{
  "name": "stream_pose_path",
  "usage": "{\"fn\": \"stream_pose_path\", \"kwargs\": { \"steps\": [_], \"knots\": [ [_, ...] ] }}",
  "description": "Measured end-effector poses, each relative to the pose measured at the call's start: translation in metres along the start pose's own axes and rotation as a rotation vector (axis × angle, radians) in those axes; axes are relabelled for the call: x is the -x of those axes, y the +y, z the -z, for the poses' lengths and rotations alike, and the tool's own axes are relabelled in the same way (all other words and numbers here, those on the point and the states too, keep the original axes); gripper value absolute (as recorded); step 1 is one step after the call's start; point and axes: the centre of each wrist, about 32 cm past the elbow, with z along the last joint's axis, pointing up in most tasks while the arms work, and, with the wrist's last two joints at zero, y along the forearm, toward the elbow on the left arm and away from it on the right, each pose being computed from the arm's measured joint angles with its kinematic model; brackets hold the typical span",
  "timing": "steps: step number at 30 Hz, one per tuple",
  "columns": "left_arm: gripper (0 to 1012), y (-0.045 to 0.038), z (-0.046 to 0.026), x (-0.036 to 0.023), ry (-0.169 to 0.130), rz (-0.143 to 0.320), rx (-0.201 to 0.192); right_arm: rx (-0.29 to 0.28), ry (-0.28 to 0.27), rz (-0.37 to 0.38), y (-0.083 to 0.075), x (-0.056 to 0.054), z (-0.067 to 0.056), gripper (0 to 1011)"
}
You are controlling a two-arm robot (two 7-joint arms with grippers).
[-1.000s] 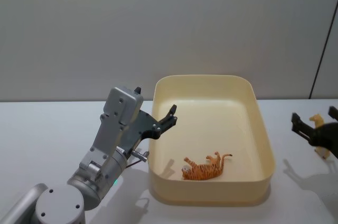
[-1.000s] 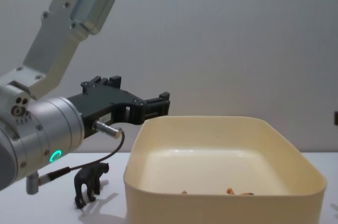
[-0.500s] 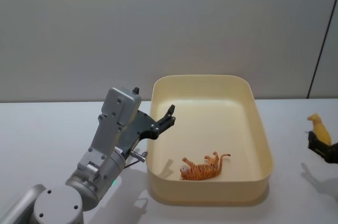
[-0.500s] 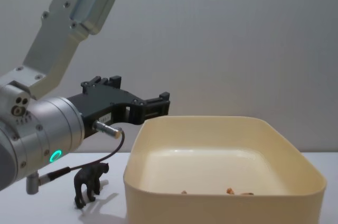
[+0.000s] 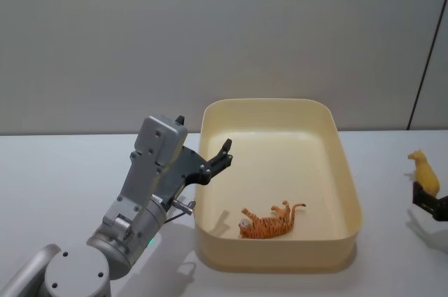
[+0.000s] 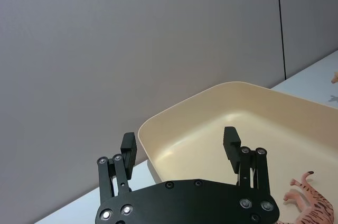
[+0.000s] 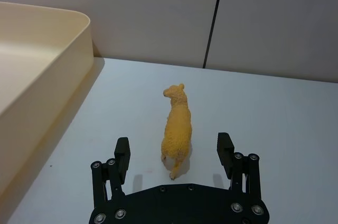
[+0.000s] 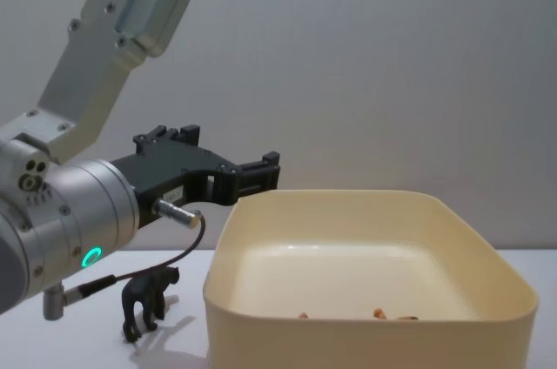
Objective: Pick up the toy alternately with two hands and place it into the central storage box.
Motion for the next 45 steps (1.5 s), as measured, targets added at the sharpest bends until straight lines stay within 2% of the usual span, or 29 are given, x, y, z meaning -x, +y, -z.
{"fn": "stream_pose_path", "kwargs": {
  "steps": [21, 25, 31, 32, 34, 37, 38, 39, 41, 44, 45],
  "knots": [
    [1002, 0.0000, 0.0000, 0.0000, 0.000, 0.000, 0.000, 0.042, 0.006, -0.004, 0.042, 0.011, 0.013, 1001],
    [1002, 0.0000, 0.0000, 0.0000, 0.000, 0.000, 0.000, 0.044, 0.006, 0.000, 0.047, 0.012, 0.014, 960],
    [1002, 0.0000, 0.0000, 0.0000, 0.000, 0.000, 0.000, 0.046, 0.006, 0.005, 0.053, 0.014, 0.015, 781],
    [1002, 0.0000, 0.0000, 0.0000, 0.000, 0.000, 0.000, 0.046, 0.006, 0.006, 0.053, 0.014, 0.015, 781],
    [1002, 0.0000, 0.0000, 0.0000, 0.000, 0.000, 0.000, 0.047, 0.006, 0.006, 0.054, 0.014, 0.015, 688],
    [1002, 0.0000, 0.0000, 0.0000, 0.000, 0.000, 0.000, 0.047, 0.006, 0.008, 0.056, 0.015, 0.016, 628],
    [1002, 0.0000, 0.0000, 0.0000, 0.000, 0.000, 0.000, 0.047, 0.006, 0.008, 0.056, 0.015, 0.016, 570],
    [1002, 0.0000, 0.0000, 0.0000, 0.000, 0.000, 0.000, 0.047, 0.006, 0.008, 0.057, 0.015, 0.016, 570],
    [1002, 0.0000, 0.0000, 0.0000, 0.000, 0.000, 0.000, 0.047, 0.006, 0.008, 0.057, 0.015, 0.016, 475],
    [1002, 0.0000, 0.0000, 0.0000, 0.000, 0.000, 0.000, 0.047, 0.006, 0.008, 0.057, 0.015, 0.016, 419],
    [1002, 0.0000, 0.0000, 0.0000, 0.000, 0.000, 0.000, 0.045, 0.005, 0.006, 0.057, 0.015, 0.016, 357]
  ]
}}
